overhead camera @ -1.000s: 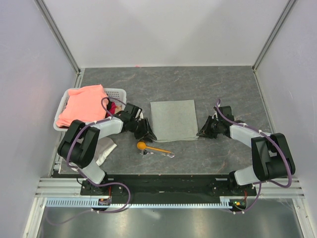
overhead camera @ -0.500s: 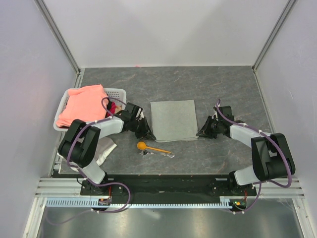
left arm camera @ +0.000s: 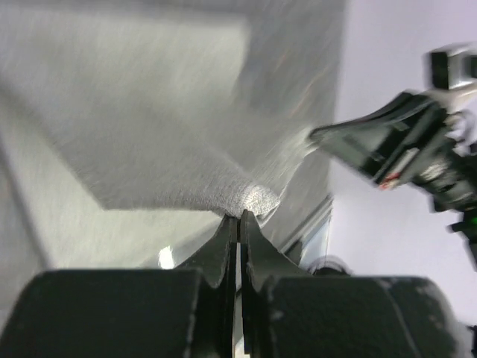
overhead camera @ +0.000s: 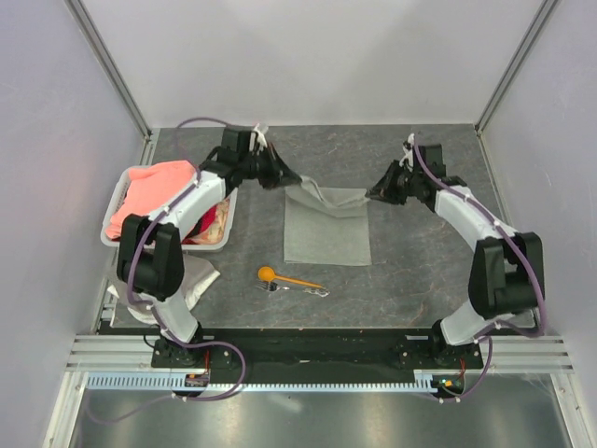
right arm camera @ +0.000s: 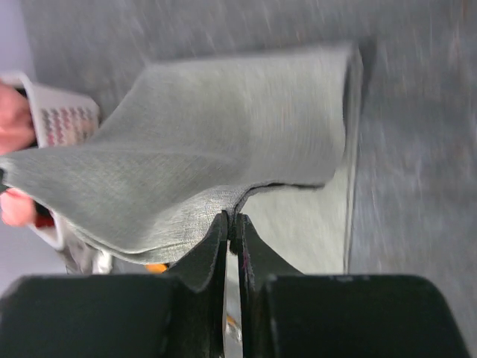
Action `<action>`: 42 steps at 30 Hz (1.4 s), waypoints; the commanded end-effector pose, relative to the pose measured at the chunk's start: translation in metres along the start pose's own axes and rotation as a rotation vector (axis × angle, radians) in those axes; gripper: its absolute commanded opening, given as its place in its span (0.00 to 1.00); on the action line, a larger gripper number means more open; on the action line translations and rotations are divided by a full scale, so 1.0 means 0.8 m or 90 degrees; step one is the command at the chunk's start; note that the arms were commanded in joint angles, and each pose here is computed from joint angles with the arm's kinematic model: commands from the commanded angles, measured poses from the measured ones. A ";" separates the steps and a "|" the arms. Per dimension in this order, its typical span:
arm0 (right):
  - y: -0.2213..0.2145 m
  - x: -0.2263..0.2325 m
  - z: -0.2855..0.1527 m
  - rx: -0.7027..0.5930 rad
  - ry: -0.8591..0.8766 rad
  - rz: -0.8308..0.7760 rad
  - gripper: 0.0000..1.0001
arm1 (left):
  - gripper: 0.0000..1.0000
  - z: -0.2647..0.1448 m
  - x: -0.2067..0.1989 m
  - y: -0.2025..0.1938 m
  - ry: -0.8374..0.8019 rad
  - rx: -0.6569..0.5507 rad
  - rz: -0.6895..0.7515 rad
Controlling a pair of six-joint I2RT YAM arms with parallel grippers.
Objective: Fold the napkin into a case and place the utensils inside
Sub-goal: Fold the rectangle-folded napkin at the center of the board.
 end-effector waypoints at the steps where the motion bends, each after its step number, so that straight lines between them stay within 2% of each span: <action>1: 0.076 0.016 0.032 -0.039 0.035 -0.027 0.00 | 0.02 0.019 -0.031 0.072 -0.048 -0.043 0.018; 2: 0.088 0.020 0.038 -0.041 0.050 -0.030 0.00 | 0.02 0.017 -0.052 0.094 -0.073 -0.065 0.039; 3: 0.097 0.012 0.057 -0.033 0.047 -0.020 0.00 | 0.02 0.037 -0.032 0.110 -0.064 -0.058 0.023; 5: 0.140 0.032 0.060 -0.070 0.081 -0.037 0.00 | 0.02 0.052 -0.031 0.145 -0.080 -0.073 0.029; 8: 0.178 0.031 0.092 -0.083 0.096 -0.035 0.00 | 0.02 0.056 -0.047 0.176 -0.131 -0.086 0.048; 10: 0.205 0.041 0.095 -0.107 0.115 -0.043 0.00 | 0.02 0.067 -0.041 0.190 -0.139 -0.096 0.047; 16: 0.232 0.045 0.119 -0.111 0.153 -0.041 0.00 | 0.02 0.085 -0.016 0.191 -0.144 -0.080 0.010; 20: 0.228 0.056 0.098 -0.110 0.169 -0.049 0.00 | 0.02 0.078 -0.010 0.178 -0.144 -0.069 -0.001; 22: 0.201 0.044 0.096 -0.081 0.151 -0.026 0.00 | 0.02 0.067 -0.007 0.164 -0.136 -0.060 -0.013; 23: 0.197 0.051 0.079 -0.086 0.154 -0.029 0.00 | 0.02 0.062 -0.005 0.157 -0.131 -0.057 -0.025; 24: 0.169 0.035 0.083 -0.054 0.136 -0.008 0.00 | 0.02 0.058 -0.001 0.148 -0.124 -0.050 -0.034; 25: 0.158 0.031 0.079 -0.048 0.128 -0.005 0.00 | 0.02 0.060 0.019 0.131 -0.101 -0.029 -0.057; 27: 0.124 0.023 0.064 -0.026 0.113 0.008 0.00 | 0.02 0.041 0.019 0.109 -0.088 -0.014 -0.068; 28: 0.115 0.021 0.059 -0.023 0.108 -0.002 0.00 | 0.02 0.040 0.042 0.085 -0.063 0.006 -0.095; 29: 0.095 0.016 0.050 -0.011 0.097 0.000 0.00 | 0.02 0.028 0.038 0.074 -0.067 0.013 -0.096; 30: 0.084 0.012 0.047 -0.003 0.090 0.001 0.00 | 0.02 0.026 0.057 0.053 -0.045 0.039 -0.120; 38: -0.030 -0.018 0.024 0.080 0.057 -0.011 0.00 | 0.02 0.001 0.099 -0.039 0.006 0.122 -0.113; 42: -0.063 -0.032 0.019 0.094 0.045 -0.005 0.00 | 0.02 0.002 0.116 -0.075 0.025 0.164 -0.112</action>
Point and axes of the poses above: each gripper's point midway between its finger pads, its own z axis out along the fingers, its own x axis along the line the jaws close on, y = z × x, the point moved 5 cm from there along -z, back along the fingers, and after that the axes turned 7 degrees about -z, right-handed, at the moved point
